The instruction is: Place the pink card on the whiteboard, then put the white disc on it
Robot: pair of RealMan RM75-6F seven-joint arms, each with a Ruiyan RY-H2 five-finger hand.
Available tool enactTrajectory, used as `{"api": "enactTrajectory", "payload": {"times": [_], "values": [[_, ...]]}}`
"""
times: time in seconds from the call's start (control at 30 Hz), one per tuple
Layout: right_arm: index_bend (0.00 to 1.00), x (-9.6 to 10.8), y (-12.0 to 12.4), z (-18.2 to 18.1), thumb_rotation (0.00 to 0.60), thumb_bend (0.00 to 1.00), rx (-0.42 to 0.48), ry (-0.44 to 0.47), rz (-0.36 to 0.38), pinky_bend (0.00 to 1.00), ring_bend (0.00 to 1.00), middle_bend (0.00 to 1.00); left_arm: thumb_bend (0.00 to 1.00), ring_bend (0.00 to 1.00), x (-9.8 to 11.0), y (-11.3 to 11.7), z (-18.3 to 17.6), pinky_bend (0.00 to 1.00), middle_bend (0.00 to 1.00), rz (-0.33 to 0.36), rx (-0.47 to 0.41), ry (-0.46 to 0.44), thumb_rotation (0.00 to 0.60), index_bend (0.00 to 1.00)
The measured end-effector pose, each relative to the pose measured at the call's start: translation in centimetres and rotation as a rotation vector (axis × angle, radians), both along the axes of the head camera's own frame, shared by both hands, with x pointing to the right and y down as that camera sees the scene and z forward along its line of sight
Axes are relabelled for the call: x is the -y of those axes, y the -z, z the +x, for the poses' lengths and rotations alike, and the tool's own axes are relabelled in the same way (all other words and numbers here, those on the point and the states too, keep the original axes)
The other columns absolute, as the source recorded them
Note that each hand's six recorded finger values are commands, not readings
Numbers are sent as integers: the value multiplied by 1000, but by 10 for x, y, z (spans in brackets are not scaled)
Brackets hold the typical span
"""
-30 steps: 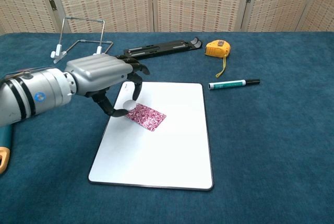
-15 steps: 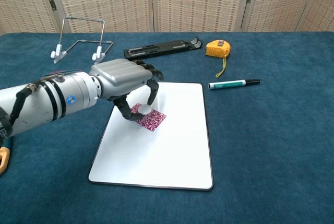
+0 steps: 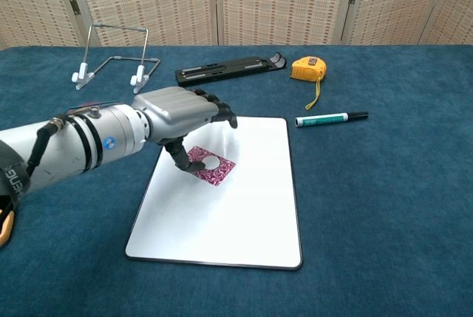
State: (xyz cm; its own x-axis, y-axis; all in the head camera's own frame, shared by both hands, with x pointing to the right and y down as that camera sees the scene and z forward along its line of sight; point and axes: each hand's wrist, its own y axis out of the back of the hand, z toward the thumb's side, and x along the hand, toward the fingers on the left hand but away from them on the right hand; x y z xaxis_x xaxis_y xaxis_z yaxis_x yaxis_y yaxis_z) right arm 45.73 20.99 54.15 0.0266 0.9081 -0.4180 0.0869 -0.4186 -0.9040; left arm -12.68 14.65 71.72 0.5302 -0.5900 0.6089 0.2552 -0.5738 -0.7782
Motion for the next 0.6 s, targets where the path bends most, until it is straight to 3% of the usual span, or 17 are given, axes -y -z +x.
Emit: {"api": "enactTrajectory", "payload": {"times": [0.2,0.4,0.6], "values": [[32,1,3,3,600,368,-5,1,5,118,181,126,377,42,15,17,-28,0,107,-8,-58,139,600,111],[32,1,3,5,600,369,-6,10,-2,118,181,126,377,40,32,43,-95,0,107,69,-82,331,600,127],[32,3,2,7,600,369,7,16,-7,118,181,126,377,40,27,67,-174,0,107,150,-55,496,600,137]]}}
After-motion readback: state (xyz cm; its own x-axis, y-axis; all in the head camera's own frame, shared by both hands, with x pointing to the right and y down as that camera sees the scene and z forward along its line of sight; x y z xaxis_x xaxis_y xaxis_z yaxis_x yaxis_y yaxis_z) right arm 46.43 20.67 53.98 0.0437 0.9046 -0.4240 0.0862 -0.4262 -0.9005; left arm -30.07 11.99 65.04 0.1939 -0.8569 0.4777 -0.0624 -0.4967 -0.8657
